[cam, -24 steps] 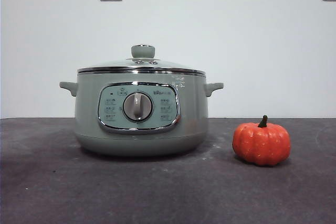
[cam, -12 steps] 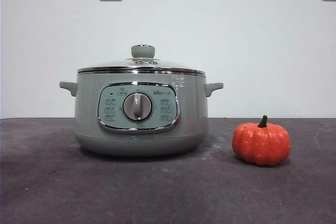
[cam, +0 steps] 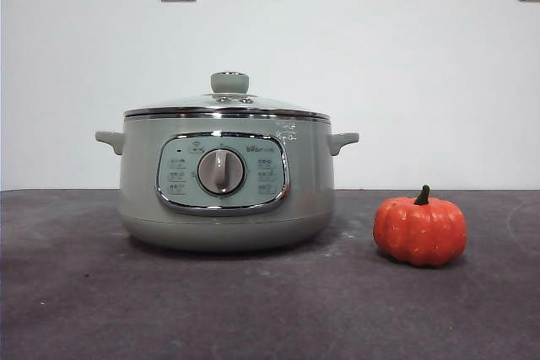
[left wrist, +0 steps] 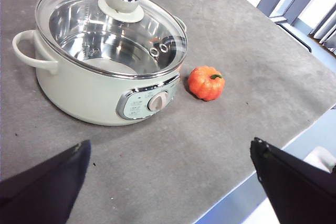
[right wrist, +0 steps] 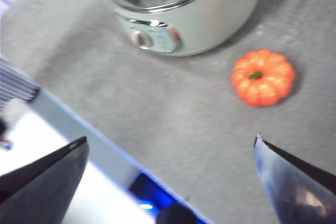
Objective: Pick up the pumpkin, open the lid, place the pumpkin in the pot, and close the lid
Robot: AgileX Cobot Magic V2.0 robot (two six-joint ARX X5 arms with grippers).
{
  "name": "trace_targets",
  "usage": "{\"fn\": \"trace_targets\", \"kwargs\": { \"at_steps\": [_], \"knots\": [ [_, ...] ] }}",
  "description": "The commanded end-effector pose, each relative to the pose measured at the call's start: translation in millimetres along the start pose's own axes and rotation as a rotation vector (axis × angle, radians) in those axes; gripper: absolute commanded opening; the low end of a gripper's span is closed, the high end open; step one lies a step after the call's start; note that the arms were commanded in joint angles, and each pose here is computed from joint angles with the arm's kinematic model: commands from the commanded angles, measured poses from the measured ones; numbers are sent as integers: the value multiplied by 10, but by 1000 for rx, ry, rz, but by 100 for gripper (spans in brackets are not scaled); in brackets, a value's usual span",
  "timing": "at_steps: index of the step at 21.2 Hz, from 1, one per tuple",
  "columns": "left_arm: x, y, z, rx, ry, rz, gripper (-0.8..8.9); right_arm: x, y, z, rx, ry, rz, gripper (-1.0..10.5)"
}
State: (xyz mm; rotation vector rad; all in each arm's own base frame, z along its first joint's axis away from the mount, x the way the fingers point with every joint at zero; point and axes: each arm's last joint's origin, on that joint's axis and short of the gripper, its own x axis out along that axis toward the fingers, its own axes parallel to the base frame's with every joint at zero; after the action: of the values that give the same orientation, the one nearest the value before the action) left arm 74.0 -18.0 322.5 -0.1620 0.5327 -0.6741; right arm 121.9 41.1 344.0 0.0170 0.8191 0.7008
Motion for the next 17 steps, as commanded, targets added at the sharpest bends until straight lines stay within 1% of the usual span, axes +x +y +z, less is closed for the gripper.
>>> {"fn": "trace_targets", "kwargs": {
  "at_steps": [1,11,14,17],
  "knots": [
    [-12,-8,13,15,-10,1,724,153,-74,110,-8,22,-44,721],
    [-12,-8,13,15,-9,1,724,976,-403,408,-16,156,-139,722],
    [-12,-8,12,15,-9,1,724,1388,-531,441,-18,225,-165,722],
    [-12,-8,12,15,-9,1,724,1713,-614,435,-27,264,-180,722]
  ]
}}
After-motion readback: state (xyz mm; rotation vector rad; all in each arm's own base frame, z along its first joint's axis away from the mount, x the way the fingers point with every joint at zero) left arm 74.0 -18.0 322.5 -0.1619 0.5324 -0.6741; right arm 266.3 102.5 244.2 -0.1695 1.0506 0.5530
